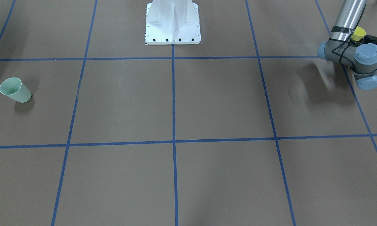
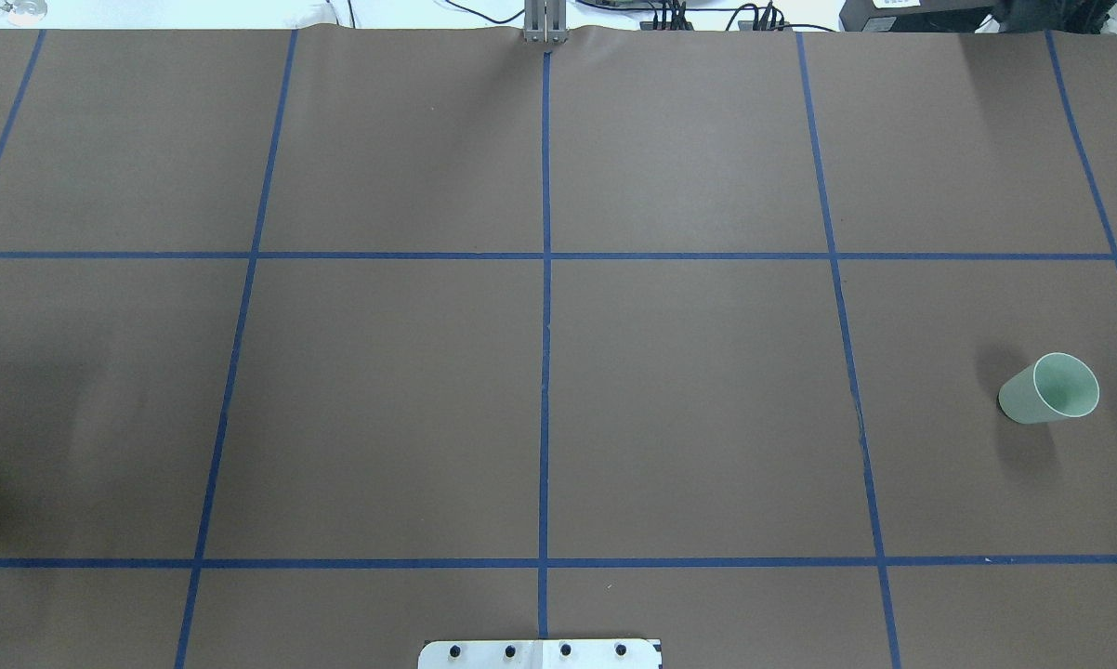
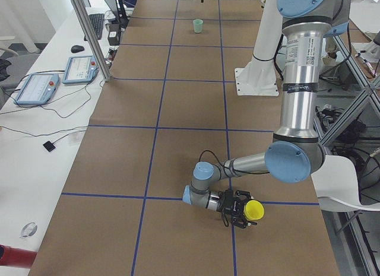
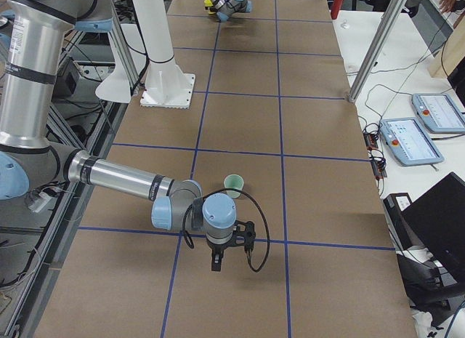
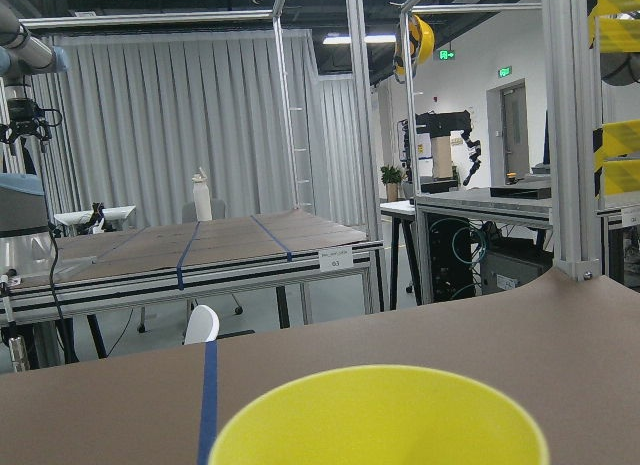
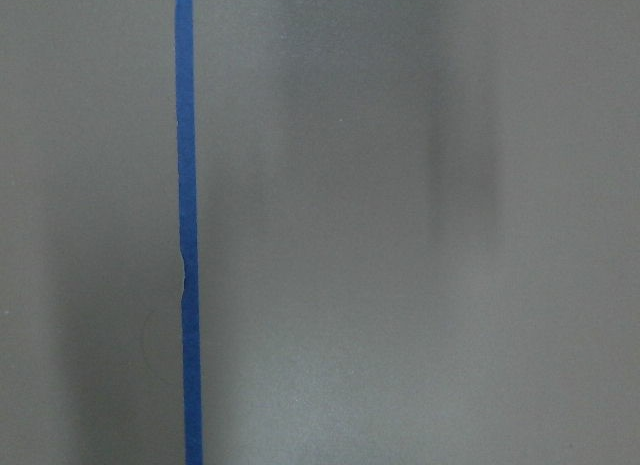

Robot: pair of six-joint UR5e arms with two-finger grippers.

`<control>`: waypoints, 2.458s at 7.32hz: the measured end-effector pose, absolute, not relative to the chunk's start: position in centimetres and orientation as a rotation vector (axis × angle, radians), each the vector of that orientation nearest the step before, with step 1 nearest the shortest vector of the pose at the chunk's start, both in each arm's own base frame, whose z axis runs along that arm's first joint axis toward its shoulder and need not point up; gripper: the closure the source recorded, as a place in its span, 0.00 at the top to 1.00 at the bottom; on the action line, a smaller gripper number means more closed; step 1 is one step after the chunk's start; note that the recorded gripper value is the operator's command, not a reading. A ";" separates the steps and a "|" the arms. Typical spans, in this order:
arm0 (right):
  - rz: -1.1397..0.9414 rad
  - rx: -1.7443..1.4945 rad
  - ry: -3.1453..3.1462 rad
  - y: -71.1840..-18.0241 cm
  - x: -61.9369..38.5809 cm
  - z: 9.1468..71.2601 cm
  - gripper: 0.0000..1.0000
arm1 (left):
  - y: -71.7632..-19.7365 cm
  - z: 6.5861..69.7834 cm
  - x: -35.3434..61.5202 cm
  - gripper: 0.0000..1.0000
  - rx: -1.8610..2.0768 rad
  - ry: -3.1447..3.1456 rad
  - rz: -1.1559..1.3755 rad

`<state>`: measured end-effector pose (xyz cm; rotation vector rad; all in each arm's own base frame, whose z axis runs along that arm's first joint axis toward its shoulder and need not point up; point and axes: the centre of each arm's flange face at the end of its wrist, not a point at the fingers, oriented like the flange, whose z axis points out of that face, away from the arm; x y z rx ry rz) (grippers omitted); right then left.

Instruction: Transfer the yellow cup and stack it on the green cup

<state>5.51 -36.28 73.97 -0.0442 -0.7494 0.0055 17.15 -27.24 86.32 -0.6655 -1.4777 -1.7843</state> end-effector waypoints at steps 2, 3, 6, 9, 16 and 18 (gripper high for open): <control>0.005 -0.045 -0.749 -36.2 5.5 74.0 1.00 | -26.9 86.5 17.3 0.30 -0.646 -1.482 -1.792; 0.005 -0.044 -0.749 -36.3 5.5 74.0 1.00 | -26.9 86.5 17.4 0.09 -0.642 -1.481 -1.793; 0.005 -0.043 -0.749 -36.4 5.5 73.9 1.00 | -27.0 86.3 17.5 0.00 -0.634 -1.471 -1.780; 0.005 -0.041 -0.749 -36.6 5.5 73.8 1.00 | -27.5 85.4 17.0 0.00 -0.591 -1.433 -1.711; 0.000 -0.020 -0.750 -37.8 5.5 72.9 1.00 | -34.2 86.2 1.9 0.00 -0.181 -1.253 -1.544; -0.004 -0.011 -0.755 -38.3 5.4 72.4 1.00 | -38.0 86.2 -2.6 0.00 0.003 -1.091 -1.498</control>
